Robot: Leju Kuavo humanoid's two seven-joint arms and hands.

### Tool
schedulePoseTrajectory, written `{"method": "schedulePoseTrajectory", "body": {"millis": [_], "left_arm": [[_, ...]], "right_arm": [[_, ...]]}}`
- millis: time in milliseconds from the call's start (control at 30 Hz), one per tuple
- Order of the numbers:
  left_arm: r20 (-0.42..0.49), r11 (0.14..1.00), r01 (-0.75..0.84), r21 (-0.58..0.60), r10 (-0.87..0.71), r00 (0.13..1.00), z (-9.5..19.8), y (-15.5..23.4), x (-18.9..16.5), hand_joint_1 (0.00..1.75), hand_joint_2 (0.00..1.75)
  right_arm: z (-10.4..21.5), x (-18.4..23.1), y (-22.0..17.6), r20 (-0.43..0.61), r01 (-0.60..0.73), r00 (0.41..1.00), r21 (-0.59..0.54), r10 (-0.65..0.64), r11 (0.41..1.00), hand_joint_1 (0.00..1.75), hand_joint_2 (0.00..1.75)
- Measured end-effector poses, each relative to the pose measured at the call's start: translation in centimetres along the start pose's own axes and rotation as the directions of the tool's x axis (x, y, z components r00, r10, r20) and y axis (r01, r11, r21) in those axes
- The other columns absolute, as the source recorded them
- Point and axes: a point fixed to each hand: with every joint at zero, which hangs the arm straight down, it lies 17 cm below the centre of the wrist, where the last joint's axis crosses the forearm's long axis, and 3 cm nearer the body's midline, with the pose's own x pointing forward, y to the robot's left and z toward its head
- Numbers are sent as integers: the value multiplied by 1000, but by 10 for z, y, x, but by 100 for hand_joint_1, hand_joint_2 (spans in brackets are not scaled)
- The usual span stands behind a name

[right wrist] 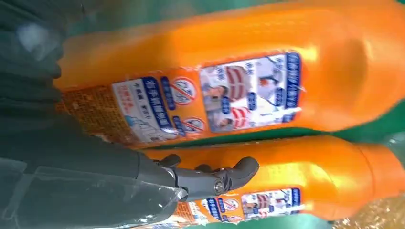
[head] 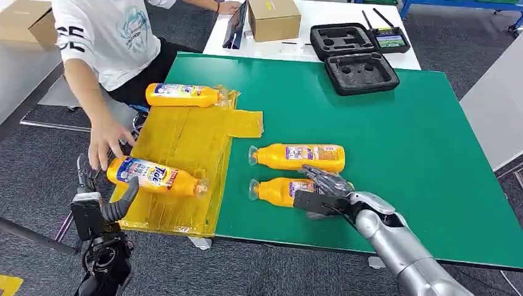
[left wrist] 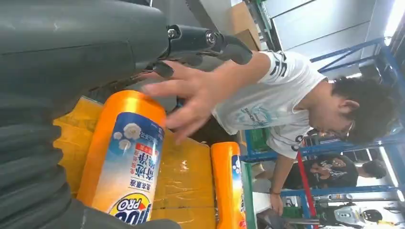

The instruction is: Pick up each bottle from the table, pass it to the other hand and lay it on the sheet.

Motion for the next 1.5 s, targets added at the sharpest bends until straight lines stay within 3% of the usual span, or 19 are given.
{"method": "schedulePoseTrajectory", "body": {"millis": [100,133,200,233,633,733,833,967,1100,1200,1300,1500], "left_arm": [[-5,1000,-6,4,6,1000,0,0,-1,0,175],[-6,1000,-6,4,6,1000,0,0,-1,0,175],[-9,1000,-7,5,7,1000,1,0,-2,0,175],[-12,1000,-7,4,7,1000,1,0,-3,0,175],[-30,1000,-10,10,11,999,5,-1,-7,0,175],[-34,1000,-9,11,10,999,6,0,-8,0,175],[-37,1000,-22,3,22,999,7,-3,-8,0,175],[-39,998,-62,-20,61,997,9,-13,-5,0,175],[-50,993,-110,-44,107,993,13,-24,-3,0,175],[-53,988,-142,-62,139,989,15,-31,1,0,175],[-49,982,-171,-81,168,985,17,-36,8,0,175],[-33,964,-227,-140,224,974,21,-51,24,0,175]], "right_arm": [[2,-5,3,-6,-17,1000,26,17,1000,0,175],[3,-7,3,-8,-20,1000,33,21,999,138,175],[3,-10,3,-12,-34,999,48,35,998,143,175],[3,-12,3,-15,-42,999,53,42,998,171,175],[1,-17,2,-19,-84,996,49,85,995,175,175],[-2,-7,-1,23,-63,998,20,62,998,175,175],[0,26,2,170,69,983,-7,-66,998,175,175],[10,91,-13,430,325,860,-47,-274,945,175,175],[18,135,-46,589,520,711,-74,-383,851,175,175],[22,156,-64,651,633,612,-64,-449,771,175,175],[23,170,-73,684,690,553,-56,-476,722,175,175],[22,180,-74,698,740,504,-45,-509,671,175,175]]}}
